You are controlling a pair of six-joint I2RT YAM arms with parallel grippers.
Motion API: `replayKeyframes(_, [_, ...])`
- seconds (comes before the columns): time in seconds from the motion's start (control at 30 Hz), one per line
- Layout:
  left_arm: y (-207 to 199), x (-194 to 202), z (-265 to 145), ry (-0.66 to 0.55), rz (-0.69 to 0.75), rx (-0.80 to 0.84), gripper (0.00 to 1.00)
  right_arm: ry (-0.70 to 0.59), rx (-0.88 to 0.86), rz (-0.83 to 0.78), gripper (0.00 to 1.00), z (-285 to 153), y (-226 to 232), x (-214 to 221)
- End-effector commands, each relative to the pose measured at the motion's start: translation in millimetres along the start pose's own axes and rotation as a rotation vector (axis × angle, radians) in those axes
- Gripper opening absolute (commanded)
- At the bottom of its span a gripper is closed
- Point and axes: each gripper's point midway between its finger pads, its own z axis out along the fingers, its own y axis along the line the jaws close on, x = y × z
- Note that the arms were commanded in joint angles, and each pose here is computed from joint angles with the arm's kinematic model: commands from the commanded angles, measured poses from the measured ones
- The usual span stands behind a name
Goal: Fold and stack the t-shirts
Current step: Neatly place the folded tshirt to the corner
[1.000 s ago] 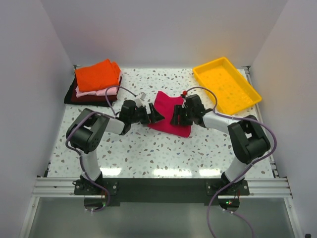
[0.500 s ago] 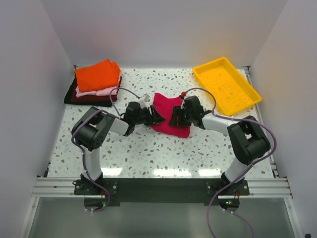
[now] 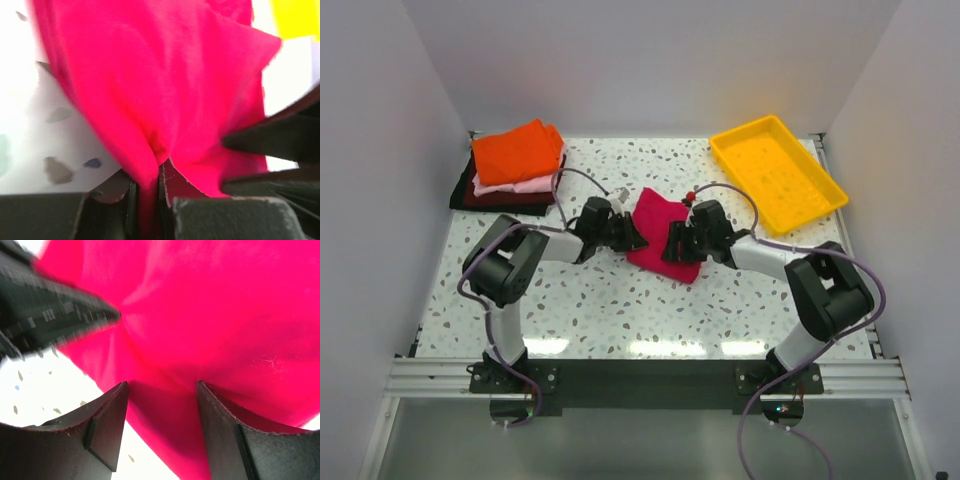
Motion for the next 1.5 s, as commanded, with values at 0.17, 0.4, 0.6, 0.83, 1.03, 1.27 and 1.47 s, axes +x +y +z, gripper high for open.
replayKeyframes(0.17, [29.2, -57.3, -56.5, 0.037, 0.333, -0.338, 0.0, 0.133, 0.073, 0.02, 0.62, -42.1, -11.4, 49.4])
replayKeyframes(0.4, [16.6, -89.1, -88.0, -0.03, 0.427, -0.407, 0.0, 0.103, 0.064, 0.012, 0.62, -56.4, -5.5, 41.6])
replayKeyframes(0.6, [8.6, -91.8, -88.6, 0.007, 0.412, -0.355, 0.0, 0.102, 0.074, 0.011, 0.62, -61.2, -7.7, 44.3])
replayKeyframes(0.83, [0.9, -36.2, -95.5, 0.049, 0.193, -0.267, 0.0, 0.017, 0.058, 0.023, 0.64, -71.2, 3.2, 20.8])
replayKeyframes(1.03, [9.1, 39.8, -108.8, 0.102, 0.048, -0.278, 0.0, -0.019, 0.02, 0.024, 0.64, -78.6, 19.3, 6.5])
replayKeyframes(1.27, [-6.8, 78.2, -128.3, 0.033, -0.104, -0.323, 0.0, -0.039, -0.031, 0.029, 0.64, -86.6, 46.1, 18.7])
replayKeyframes(1.47, [-22.9, 90.2, -139.7, -0.022, -0.168, -0.307, 0.0, -0.048, -0.114, 0.038, 0.64, -92.3, 77.6, 42.2])
